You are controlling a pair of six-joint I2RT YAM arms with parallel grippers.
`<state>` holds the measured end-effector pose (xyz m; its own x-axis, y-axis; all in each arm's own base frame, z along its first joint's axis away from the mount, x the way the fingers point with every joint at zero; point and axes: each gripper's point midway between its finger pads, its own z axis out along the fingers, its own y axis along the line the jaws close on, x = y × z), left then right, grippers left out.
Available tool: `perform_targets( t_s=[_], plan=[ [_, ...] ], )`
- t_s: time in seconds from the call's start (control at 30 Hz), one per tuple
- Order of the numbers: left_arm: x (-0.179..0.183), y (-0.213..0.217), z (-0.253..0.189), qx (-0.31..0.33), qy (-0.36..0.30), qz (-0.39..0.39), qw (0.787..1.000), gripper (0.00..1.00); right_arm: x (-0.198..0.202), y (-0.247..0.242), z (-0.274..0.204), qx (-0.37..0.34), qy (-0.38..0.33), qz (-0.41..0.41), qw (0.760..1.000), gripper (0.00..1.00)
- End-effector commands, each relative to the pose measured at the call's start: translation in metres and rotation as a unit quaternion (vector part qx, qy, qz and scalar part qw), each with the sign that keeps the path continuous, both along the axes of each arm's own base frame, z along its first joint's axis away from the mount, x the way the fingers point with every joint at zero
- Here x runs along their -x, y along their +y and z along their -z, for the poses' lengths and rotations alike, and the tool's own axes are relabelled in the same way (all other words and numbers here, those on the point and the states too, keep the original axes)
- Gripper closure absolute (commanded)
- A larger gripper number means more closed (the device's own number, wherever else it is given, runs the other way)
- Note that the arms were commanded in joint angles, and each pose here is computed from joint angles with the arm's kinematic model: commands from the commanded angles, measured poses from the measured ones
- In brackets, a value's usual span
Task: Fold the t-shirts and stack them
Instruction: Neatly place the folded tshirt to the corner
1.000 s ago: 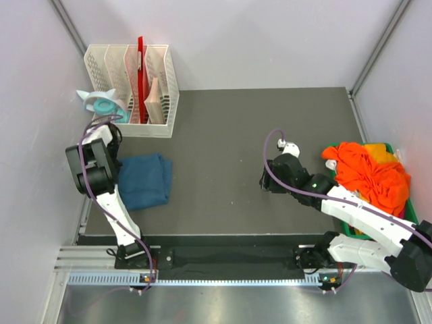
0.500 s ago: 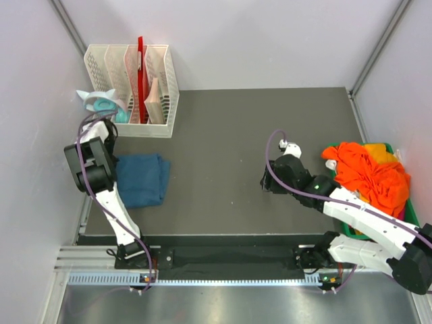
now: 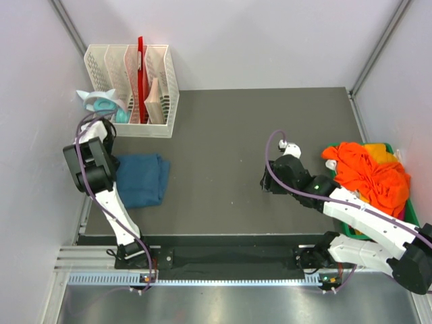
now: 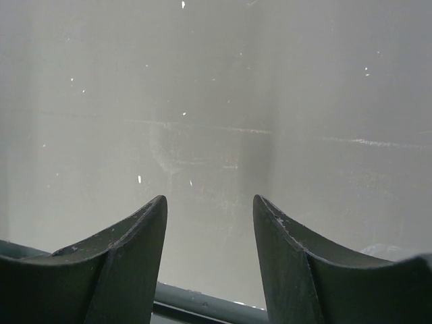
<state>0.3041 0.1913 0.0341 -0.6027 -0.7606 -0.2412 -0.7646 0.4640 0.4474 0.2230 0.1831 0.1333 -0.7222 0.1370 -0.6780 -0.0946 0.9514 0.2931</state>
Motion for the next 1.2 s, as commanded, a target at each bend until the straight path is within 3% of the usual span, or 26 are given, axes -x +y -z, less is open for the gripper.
perform_targets(
  t_s=[0.0, 0.07, 0.27, 0.4, 0.5, 0.53, 0.63, 0.7, 0.87, 0.9, 0.97, 1.07, 1.13, 1.17],
  plan=[
    [-0.014, -0.006, -0.044, -0.029, -0.058, 0.004, 0.998, 0.08, -0.002, 0.012, -0.009, -0.018, -0.019, -0.012, 1.0, 0.46],
    [-0.016, -0.01, -0.058, -0.039, -0.073, 0.01, 0.997, 0.01, -0.001, 0.013, -0.009, -0.021, -0.018, -0.012, 1.0, 0.46],
    [-0.012, -0.036, -0.108, -0.084, -0.131, 0.038, 0.987, 0.01, 0.002, 0.02, -0.007, -0.026, -0.019, -0.016, 0.999, 0.46],
    [-0.009, -0.099, -0.124, -0.059, -0.191, 0.098, 0.975, 0.01, 0.001, 0.022, -0.003, -0.024, -0.022, -0.017, 0.999, 0.46],
    [-0.013, -0.18, -0.133, -0.003, -0.269, 0.198, 0.943, 0.04, -0.001, 0.02, -0.003, -0.009, -0.03, -0.019, 0.999, 0.46],
    [-0.012, -0.204, -0.148, 0.018, -0.316, 0.219, 0.923, 0.04, -0.002, 0.018, -0.004, -0.005, -0.033, -0.017, 0.999, 0.46],
    [0.004, -0.28, -0.156, 0.068, -0.373, 0.3, 0.875, 0.01, -0.007, 0.008, -0.012, 0.017, -0.052, -0.007, 0.998, 0.46],
    [0.021, -0.316, -0.151, 0.066, -0.369, 0.35, 0.859, 0.01, -0.011, 0.002, -0.019, 0.035, -0.064, 0.001, 0.997, 0.45],
    [0.054, -0.359, -0.116, 0.011, -0.276, 0.429, 0.86, 0.01, -0.016, -0.006, -0.024, 0.057, -0.07, 0.014, 0.996, 0.45],
    [0.061, -0.382, -0.108, -0.001, -0.255, 0.459, 0.851, 0.01, -0.015, -0.006, -0.023, 0.058, -0.067, 0.016, 0.996, 0.45],
    [0.069, -0.391, -0.107, -0.05, -0.235, 0.486, 0.841, 0.01, -0.016, -0.008, -0.024, 0.055, -0.065, 0.027, 0.996, 0.45],
    [0.081, -0.432, -0.109, -0.073, -0.244, 0.532, 0.807, 0.01, -0.014, -0.007, -0.023, 0.052, -0.06, 0.037, 0.996, 0.45],
    [0.092, -0.457, -0.111, -0.054, -0.258, 0.563, 0.783, 0.01, -0.014, -0.008, -0.025, 0.054, -0.058, 0.043, 0.996, 0.45],
    [0.097, -0.466, -0.108, -0.03, -0.258, 0.568, 0.781, 0.01, -0.015, -0.009, -0.025, 0.056, -0.058, 0.05, 0.995, 0.45]
  ],
)
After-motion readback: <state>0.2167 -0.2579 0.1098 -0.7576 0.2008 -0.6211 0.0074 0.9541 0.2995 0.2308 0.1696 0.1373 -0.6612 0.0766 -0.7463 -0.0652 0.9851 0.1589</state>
